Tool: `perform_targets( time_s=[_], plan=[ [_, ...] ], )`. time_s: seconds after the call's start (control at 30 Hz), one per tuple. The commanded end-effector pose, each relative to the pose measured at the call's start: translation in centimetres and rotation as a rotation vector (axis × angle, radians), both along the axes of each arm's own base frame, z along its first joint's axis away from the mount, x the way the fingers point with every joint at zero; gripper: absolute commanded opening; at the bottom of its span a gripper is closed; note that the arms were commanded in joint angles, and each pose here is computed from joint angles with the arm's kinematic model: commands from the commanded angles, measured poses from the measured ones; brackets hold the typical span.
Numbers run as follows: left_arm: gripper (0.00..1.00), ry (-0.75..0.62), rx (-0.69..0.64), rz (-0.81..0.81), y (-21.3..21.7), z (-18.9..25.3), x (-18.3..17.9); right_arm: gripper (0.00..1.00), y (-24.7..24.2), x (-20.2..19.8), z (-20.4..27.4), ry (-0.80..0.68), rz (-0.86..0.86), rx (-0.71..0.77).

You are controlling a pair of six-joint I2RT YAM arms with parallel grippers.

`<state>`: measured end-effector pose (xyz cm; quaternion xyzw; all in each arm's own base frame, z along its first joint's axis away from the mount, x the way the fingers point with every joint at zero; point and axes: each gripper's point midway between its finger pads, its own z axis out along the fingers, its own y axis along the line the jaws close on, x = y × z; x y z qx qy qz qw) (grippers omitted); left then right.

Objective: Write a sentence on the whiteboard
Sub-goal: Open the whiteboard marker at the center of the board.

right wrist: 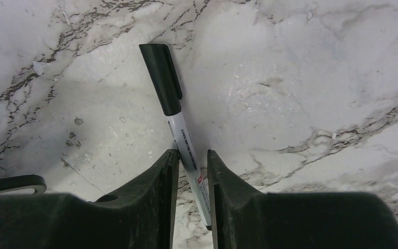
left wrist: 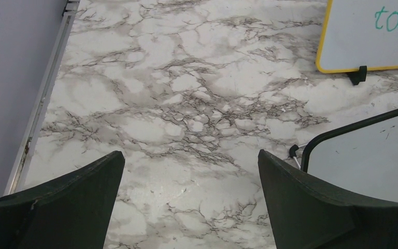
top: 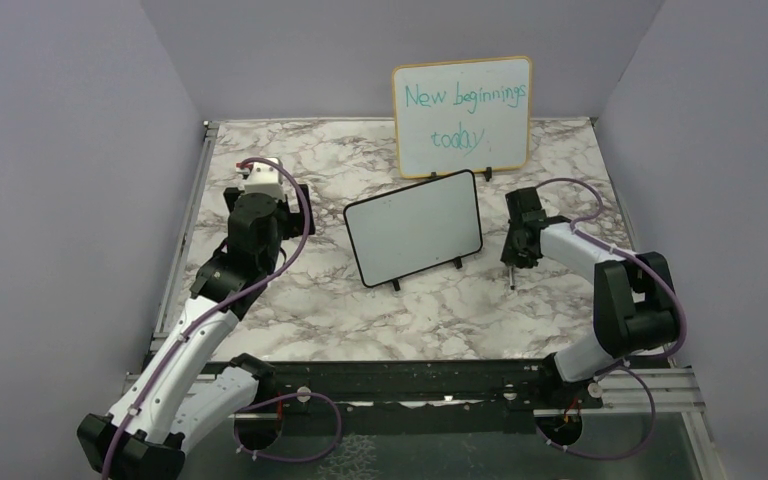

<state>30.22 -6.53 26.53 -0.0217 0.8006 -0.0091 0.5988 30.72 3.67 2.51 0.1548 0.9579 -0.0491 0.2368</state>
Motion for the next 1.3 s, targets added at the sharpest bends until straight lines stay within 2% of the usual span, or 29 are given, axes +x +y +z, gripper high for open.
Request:
perform_targets(
  time_s=[0.0, 0.1, 0.27, 0.33, 0.6, 0.77, 1.03, 1.27],
  plan=[
    [0.99, -0.006, -0.017, -0.052, -0.9, -0.1, 0.4, 0.3, 0.2, -0.2, -1.4, 0.013, 0.008, 0.025],
    [0.99, -0.002, -0.023, -0.076, -1.4, -0.3, 0.5, 0.28, 0.2, -0.3, -2.0, 0.027, 0.008, 0.03],
    [0.99, 0.006, -0.025, -0.121, -2.0, -0.7, 0.6, 0.06, 0.3, -0.5, -2.3, 0.043, 0.014, 0.033],
    [0.99, 0.019, -0.021, -0.147, -2.4, -1.1, 0.6, 0.01, 0.2, -0.7, -2.2, 0.043, 0.015, 0.032],
    [0.99, 0.033, -0.059, -0.248, -4.2, -1.1, 0.6, 0.0, 0.0, -0.9, 0.7, -0.01, 0.048, 0.022],
    [0.99, 0.04, -0.105, -0.321, -5.7, -0.5, 0.5, 0.01, 0.5, 0.0, 5.3, -0.147, 0.114, 0.041],
    [0.99, 0.051, -0.186, -0.454, -8.4, 1.8, -0.1, 0.01, 5.2, 0.8, 14.5, -0.396, 0.4, 0.206],
    [0.99, 0.073, -0.285, -0.543, -10.4, 3.8, -1.2, 0.01, 9.7, 0.7, 19.2, -0.531, 0.635, 0.277]
  ],
)
